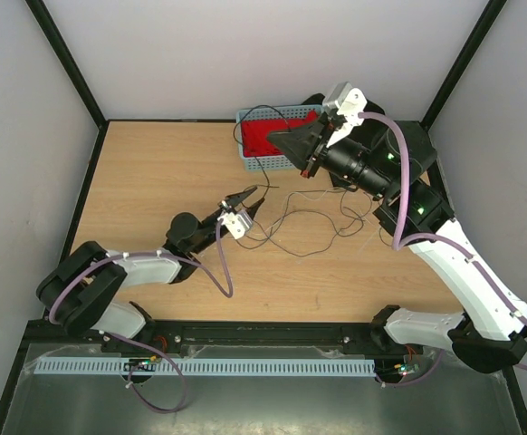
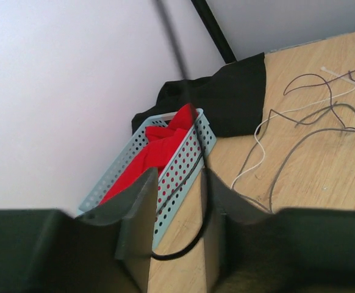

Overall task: Zip-tie the wires
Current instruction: Straighten the cable at the center of the board.

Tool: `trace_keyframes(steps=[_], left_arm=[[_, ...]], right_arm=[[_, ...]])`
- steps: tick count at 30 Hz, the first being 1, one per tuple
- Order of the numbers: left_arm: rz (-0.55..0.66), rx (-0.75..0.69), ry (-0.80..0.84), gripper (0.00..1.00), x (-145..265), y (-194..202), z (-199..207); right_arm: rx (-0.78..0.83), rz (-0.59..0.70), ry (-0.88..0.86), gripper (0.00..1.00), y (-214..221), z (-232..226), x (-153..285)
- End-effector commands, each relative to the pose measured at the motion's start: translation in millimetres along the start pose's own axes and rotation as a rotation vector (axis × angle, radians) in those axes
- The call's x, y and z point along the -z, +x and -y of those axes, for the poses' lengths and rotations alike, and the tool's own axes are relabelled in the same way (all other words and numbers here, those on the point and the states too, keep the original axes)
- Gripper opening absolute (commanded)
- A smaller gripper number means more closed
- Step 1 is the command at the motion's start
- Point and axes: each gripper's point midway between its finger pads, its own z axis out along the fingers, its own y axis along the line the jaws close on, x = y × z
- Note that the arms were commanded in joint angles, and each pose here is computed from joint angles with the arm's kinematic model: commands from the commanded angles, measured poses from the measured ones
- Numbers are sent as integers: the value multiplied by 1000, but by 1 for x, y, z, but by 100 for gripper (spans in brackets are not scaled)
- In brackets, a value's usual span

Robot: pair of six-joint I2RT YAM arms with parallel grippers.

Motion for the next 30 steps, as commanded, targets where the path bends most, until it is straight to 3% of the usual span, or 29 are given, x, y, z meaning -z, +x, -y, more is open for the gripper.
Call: trace_keyframes(steps=[1,4,7,15,18,25,30], left_arm=[[60,10,6,26,-8,-12,-1],[25,25,6,13,-5,0,4],[-29,48,-37,9,4,13,1],[-132,301,-182,5,40,14,-33],[-420,432,-76,0,49,23,-30],[-622,547,41,1,63,19,-21],[-906,661,179,1,82,28,1]], right_arm=[[30,61,62,0,-21,7,12],[25,65,136,0,-24,18,20],[39,17,263,0,-16,38,32],[128,-240,721,0,59,122,83],[82,-314,750,0,95,142,95],[17,-518,779,0,182,167,115],[-100,-632,797,0,239,189,145]])
